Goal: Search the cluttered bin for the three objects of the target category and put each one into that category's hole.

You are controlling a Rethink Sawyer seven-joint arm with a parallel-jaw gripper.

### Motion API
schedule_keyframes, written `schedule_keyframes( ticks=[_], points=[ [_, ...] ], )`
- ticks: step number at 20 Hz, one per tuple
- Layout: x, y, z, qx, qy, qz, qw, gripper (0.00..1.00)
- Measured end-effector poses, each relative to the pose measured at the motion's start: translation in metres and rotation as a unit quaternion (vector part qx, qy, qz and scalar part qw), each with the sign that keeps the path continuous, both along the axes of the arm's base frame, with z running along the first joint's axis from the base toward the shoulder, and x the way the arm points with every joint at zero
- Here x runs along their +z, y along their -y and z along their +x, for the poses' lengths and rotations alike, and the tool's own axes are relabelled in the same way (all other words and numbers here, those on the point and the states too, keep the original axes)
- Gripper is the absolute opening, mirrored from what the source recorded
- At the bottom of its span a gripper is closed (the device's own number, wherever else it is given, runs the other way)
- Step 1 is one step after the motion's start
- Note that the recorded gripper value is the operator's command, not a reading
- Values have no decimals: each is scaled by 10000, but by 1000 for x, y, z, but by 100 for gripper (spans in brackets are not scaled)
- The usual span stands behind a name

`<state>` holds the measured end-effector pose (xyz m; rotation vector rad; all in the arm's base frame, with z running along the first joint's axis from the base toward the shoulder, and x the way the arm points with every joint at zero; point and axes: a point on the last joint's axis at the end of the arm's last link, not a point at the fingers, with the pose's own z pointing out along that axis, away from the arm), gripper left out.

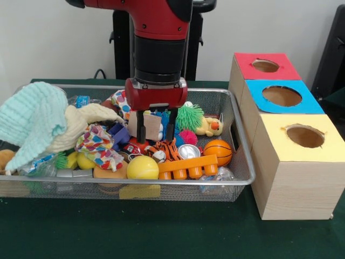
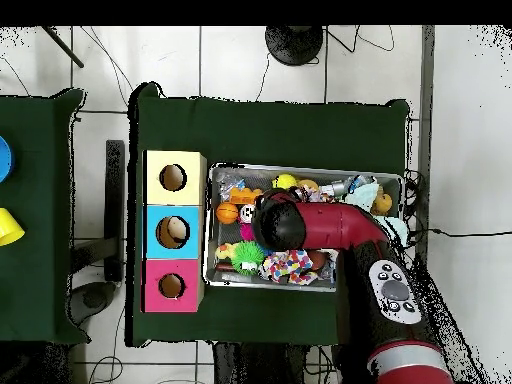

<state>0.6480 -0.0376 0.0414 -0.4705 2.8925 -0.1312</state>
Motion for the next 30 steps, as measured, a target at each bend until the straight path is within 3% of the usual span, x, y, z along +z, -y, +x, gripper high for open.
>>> schedule_keyframes(
  ticks=[21, 30],
  points=[
    [-14, -10, -29, 148, -277, 33, 9995, 100],
    [-25, -9, -37, 293, -215, -33, 9993, 100]
  ],
)
